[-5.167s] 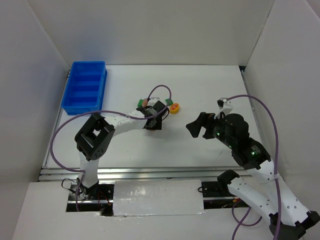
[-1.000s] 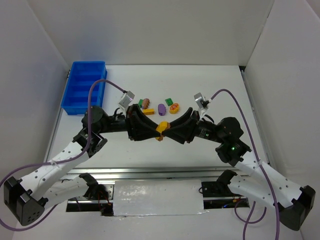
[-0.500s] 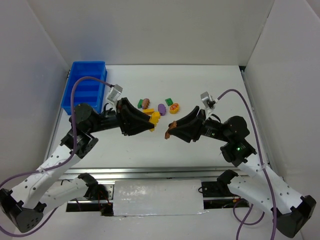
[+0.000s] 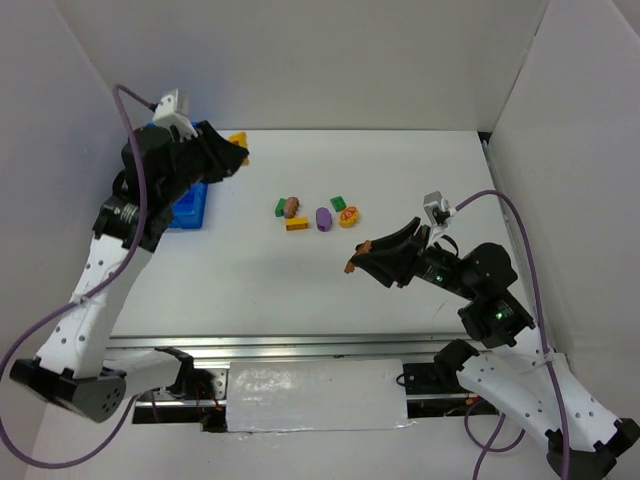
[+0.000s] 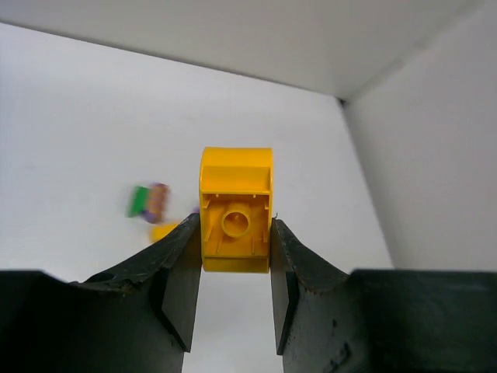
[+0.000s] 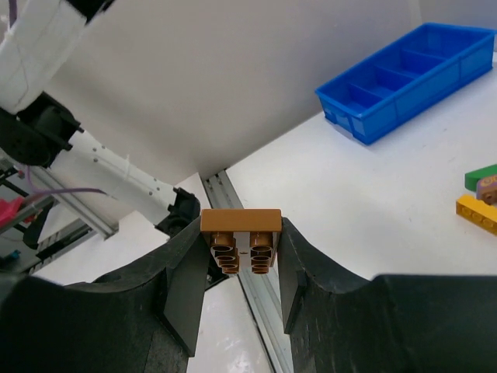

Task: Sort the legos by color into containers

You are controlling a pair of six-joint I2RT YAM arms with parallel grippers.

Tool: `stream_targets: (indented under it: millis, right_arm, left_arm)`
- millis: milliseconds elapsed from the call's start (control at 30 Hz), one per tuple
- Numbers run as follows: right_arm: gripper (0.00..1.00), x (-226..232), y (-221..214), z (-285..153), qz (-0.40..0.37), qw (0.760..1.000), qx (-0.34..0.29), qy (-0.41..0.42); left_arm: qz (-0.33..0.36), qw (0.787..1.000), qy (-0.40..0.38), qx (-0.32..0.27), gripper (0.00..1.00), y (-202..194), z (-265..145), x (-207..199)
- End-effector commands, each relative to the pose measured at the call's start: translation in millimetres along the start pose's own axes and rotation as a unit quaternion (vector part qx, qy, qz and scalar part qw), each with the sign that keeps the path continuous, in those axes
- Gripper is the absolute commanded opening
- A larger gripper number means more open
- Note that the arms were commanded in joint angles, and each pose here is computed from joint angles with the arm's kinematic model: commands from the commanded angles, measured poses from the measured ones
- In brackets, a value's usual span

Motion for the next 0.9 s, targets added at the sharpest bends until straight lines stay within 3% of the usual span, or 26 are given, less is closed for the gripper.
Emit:
stream_targets:
  millis: [0, 67, 267, 400, 533, 667, 767, 867]
  right_arm:
    - [0.0, 1.2, 6.2, -3.1, -0.012, 1.0, -0.006, -0.012]
    - [0.0, 0.6, 3.5, -4.2, -0.01, 1.0, -0.003, -0.013]
    - [0.0, 1.6, -5.4, -7.2, 0.005, 1.0, 0.009, -0.003]
    - [0.0, 1.8, -9.7, -9.4, 0.012, 1.0, 0.022, -0.005]
    - [0.0, 0.1, -16.9, -9.5, 0.023, 0.999, 0.03, -0.002]
    - [0.0, -2.1, -18.8, -8.3, 0.024, 0.999, 0.046, -0.005]
    - [0.0, -4.0, -19.0, -8.4, 0.019, 0.998, 0.055, -0.017]
    - [0.0, -3.5, -17.3, -8.3, 0.017, 0.998, 0.062, -0.019]
  left_arm:
    - [-0.004, 0.976, 0.205, -0.069, 0.0, 35.5, 18.1, 47.7]
    - [-0.04, 0.959, 0.269, -0.082, 0.0, 48.2, 44.1, 85.8]
    - [-0.132, 0.915, 0.354, -0.145, 0.0, 72.6, 113.7, 191.5]
    - [-0.112, 0.894, 0.384, -0.202, 0.0, 98.5, 157.8, 227.3]
    - [-0.109, 0.896, 0.371, -0.216, 0.0, 110.2, 201.8, 276.9]
    - [-0.162, 0.904, 0.324, -0.228, 0.0, 98.7, 230.9, 334.3]
    - [-0.196, 0.905, 0.29, -0.243, 0.0, 85.6, 241.3, 363.6]
    - [-0.176, 0.91, 0.268, -0.262, 0.0, 84.3, 254.5, 372.5]
Point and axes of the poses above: each gripper's point midway between its finger pads, its own z axis out along the fingers, its own x axis along the line the jaws close on, y = z × x, the point moved 9 cm from there along -z, back along the fingers, and after that the axes turned 5 degrees about -z, right-handed, at the moved point
